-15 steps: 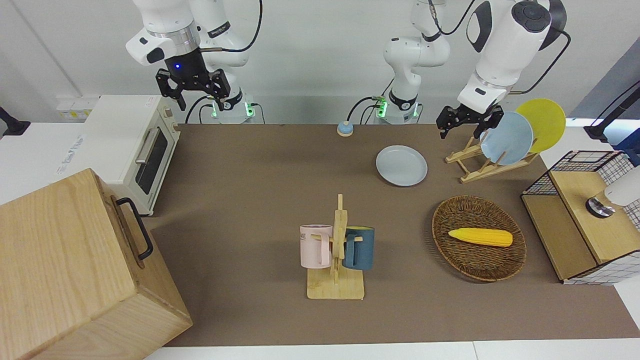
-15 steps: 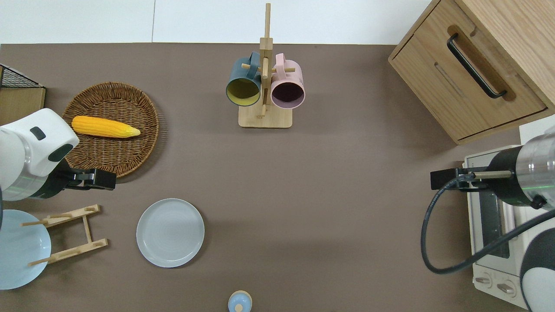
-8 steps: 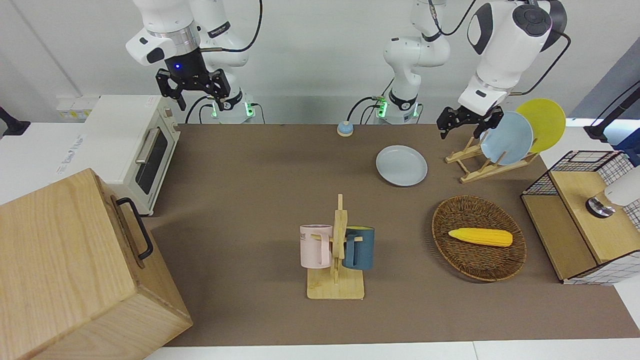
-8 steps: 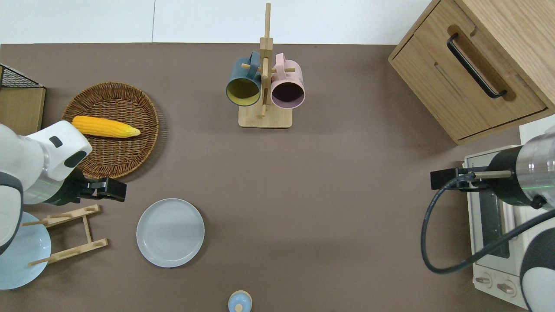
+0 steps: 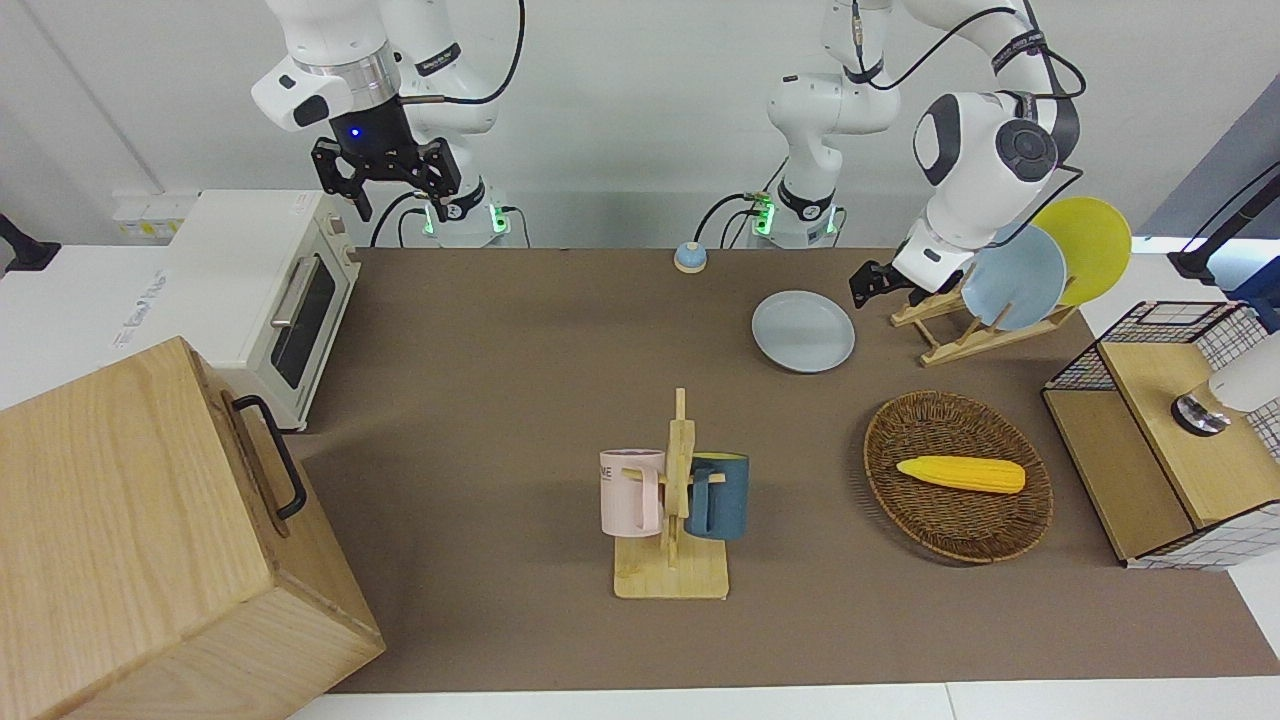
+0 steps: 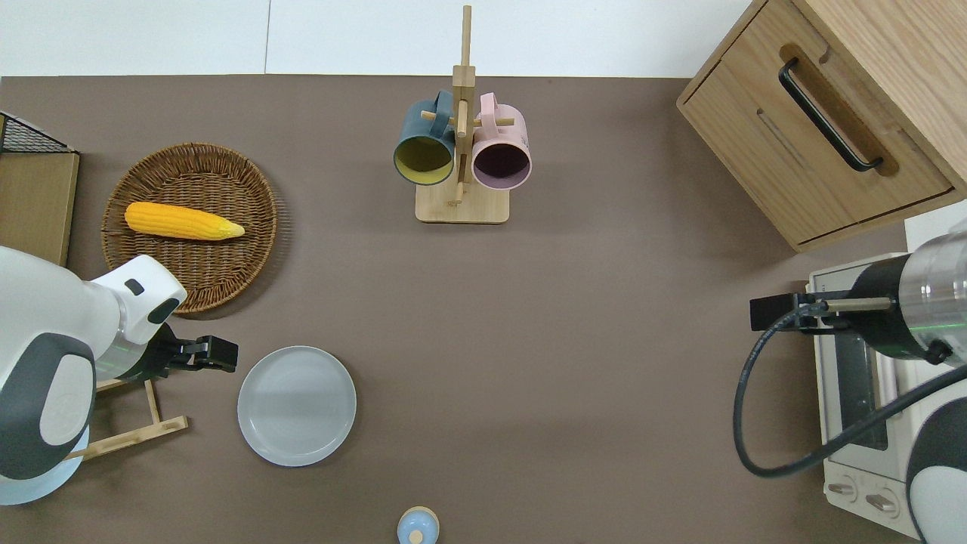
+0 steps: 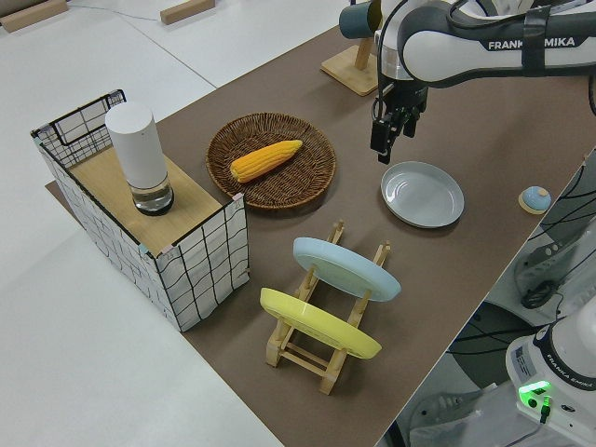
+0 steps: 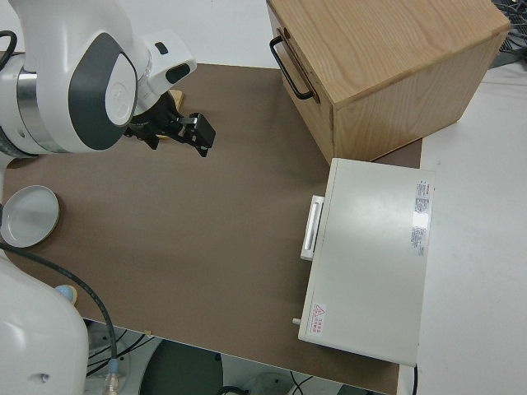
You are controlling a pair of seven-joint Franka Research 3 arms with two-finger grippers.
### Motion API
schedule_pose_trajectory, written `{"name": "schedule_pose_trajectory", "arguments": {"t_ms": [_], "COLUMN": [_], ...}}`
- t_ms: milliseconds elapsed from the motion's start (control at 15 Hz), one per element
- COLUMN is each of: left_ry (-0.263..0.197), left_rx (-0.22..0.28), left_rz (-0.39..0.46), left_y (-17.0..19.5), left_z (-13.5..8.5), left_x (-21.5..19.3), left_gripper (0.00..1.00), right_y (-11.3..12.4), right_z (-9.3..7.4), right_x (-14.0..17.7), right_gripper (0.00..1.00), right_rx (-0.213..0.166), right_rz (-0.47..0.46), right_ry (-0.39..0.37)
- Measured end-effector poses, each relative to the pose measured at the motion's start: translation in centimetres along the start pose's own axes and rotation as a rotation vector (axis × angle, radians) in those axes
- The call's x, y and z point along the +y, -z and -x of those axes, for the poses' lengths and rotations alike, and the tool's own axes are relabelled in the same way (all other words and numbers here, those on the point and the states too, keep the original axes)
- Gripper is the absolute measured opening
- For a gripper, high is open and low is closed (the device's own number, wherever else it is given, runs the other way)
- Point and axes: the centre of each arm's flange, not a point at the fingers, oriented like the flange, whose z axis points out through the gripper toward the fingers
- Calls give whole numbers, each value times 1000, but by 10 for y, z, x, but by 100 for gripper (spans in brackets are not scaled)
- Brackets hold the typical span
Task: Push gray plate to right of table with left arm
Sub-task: 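Lower the left gripper to the edge of the gray plate nearest it, then push the gray plate across the table away from the left gripper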
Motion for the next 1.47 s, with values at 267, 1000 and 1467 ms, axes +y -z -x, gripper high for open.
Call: {"name": "schedule_pose_trajectory", "arguments": {"t_ms": [267,1000,1467], "left_ry": [34,97,137], "left_rx": [18,-45,-34], "left_rz": [7,47,67], "left_y": [-55,-145,-154], "left_z": [10,47,51], "left_x": [-18,-34,-32], "left_gripper": [96,70,39], "right_y": [0,0,0], "right_z": [0,0,0], "right_x": [0,0,0], "right_gripper": [100,100,100], "right_rx": [0,0,0], "right_rz": [0,0,0], "right_ry": [0,0,0]}}
